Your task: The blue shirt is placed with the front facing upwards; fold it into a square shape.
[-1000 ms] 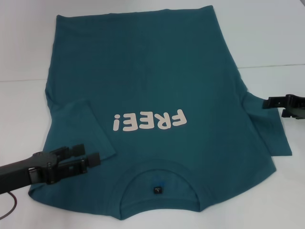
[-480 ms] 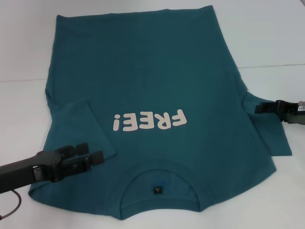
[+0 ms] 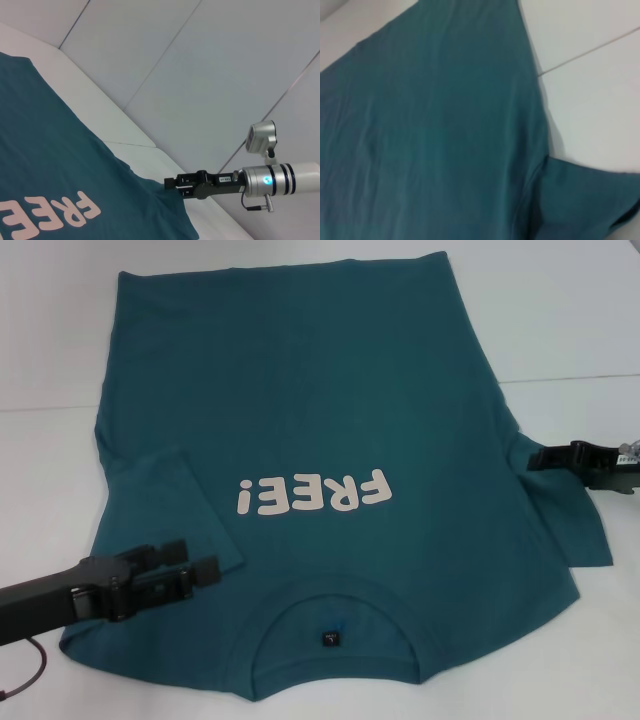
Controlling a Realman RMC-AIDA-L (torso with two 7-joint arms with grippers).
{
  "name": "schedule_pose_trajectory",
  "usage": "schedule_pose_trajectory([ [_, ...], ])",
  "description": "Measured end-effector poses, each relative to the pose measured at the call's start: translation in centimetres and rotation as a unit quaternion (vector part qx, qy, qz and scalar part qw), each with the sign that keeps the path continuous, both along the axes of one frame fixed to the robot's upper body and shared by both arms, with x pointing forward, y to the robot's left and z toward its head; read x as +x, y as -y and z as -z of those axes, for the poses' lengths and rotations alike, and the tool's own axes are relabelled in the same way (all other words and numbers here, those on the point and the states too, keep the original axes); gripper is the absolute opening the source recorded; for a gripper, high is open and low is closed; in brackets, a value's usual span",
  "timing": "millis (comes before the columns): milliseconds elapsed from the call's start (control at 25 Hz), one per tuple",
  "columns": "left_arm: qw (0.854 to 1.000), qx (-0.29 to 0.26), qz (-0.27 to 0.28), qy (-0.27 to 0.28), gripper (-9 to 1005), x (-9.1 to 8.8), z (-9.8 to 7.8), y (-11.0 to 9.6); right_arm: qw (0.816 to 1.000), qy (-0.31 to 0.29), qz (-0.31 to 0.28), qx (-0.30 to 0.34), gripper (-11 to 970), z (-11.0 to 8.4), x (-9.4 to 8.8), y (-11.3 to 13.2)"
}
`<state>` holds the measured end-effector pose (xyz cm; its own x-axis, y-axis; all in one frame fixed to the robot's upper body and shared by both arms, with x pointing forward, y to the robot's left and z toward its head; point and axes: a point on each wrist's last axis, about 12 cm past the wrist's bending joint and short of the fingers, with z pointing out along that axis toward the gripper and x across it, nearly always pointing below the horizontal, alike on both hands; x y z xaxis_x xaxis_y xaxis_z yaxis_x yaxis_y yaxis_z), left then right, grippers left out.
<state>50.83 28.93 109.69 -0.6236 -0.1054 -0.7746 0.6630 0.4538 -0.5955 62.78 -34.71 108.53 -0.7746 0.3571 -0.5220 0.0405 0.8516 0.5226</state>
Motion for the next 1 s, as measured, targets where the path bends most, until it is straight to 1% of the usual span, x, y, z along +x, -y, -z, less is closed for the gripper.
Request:
schedule_pose_trajectory([
  [80, 1.000, 0.000, 0.001, 0.001, 916, 0.0, 0.0, 0.0, 1.000, 0.000, -0.002, 0.001, 666, -0.1, 0.0, 0.1],
  [280, 1.000, 0.000, 0.000, 0.001, 916, 0.1, -0.1, 0.0, 1.000, -0.001, -0.002, 0.000, 425, -0.2, 0.0, 0.2],
  [720, 1.000, -0.003, -0.001, -0.004, 916, 0.2, -0.2, 0.0, 1.000, -0.003, -0.001, -0.002, 183, -0.1, -0.1, 0.4],
  [920, 1.000, -0.003, -0.002, -0.006, 916, 0.2, -0.2, 0.0, 1.000, -0.004, 0.003, -0.004, 15, -0.1, -0.3, 0.9],
  [1000, 1.000, -0.003, -0.002, -0.006, 916, 0.2, -0.2, 0.0, 1.000, -0.004, 0.006, -0.006, 16, -0.1, -0.4, 1.3],
])
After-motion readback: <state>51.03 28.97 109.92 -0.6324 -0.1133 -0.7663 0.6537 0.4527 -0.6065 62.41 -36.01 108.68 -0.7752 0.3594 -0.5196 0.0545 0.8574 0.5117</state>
